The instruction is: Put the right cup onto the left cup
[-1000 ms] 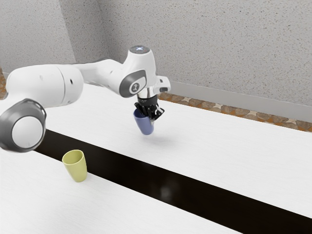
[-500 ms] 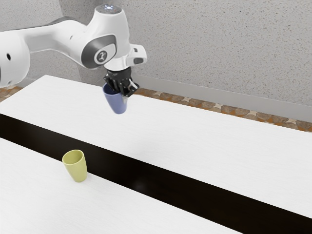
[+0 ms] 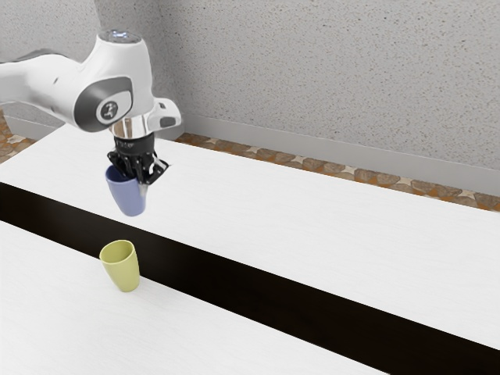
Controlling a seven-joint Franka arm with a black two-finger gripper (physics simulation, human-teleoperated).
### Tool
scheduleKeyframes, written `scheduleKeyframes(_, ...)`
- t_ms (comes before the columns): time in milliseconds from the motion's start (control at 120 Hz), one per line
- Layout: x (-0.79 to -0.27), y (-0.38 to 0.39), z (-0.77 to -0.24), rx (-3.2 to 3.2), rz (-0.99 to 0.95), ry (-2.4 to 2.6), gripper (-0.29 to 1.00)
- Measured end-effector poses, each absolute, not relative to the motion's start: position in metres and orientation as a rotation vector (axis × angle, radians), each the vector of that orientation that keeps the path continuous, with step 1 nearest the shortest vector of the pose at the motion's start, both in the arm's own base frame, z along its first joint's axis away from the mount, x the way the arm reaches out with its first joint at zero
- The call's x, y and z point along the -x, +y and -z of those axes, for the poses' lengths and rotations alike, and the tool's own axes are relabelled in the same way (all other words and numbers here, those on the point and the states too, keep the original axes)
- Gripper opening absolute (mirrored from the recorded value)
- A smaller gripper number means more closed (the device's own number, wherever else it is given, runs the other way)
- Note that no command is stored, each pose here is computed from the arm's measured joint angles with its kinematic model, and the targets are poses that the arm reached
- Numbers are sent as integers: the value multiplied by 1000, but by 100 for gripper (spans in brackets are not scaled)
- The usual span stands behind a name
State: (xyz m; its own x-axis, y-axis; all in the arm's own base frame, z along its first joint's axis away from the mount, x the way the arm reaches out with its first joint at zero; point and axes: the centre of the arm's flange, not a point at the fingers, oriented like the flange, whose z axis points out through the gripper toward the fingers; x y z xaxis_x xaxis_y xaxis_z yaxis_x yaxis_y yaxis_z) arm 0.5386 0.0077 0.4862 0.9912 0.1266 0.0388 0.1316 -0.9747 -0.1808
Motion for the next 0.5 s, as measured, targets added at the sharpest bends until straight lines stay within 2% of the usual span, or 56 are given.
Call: scheduleKeyframes(500,-518,36,-448,2962,-1,-298,-8)
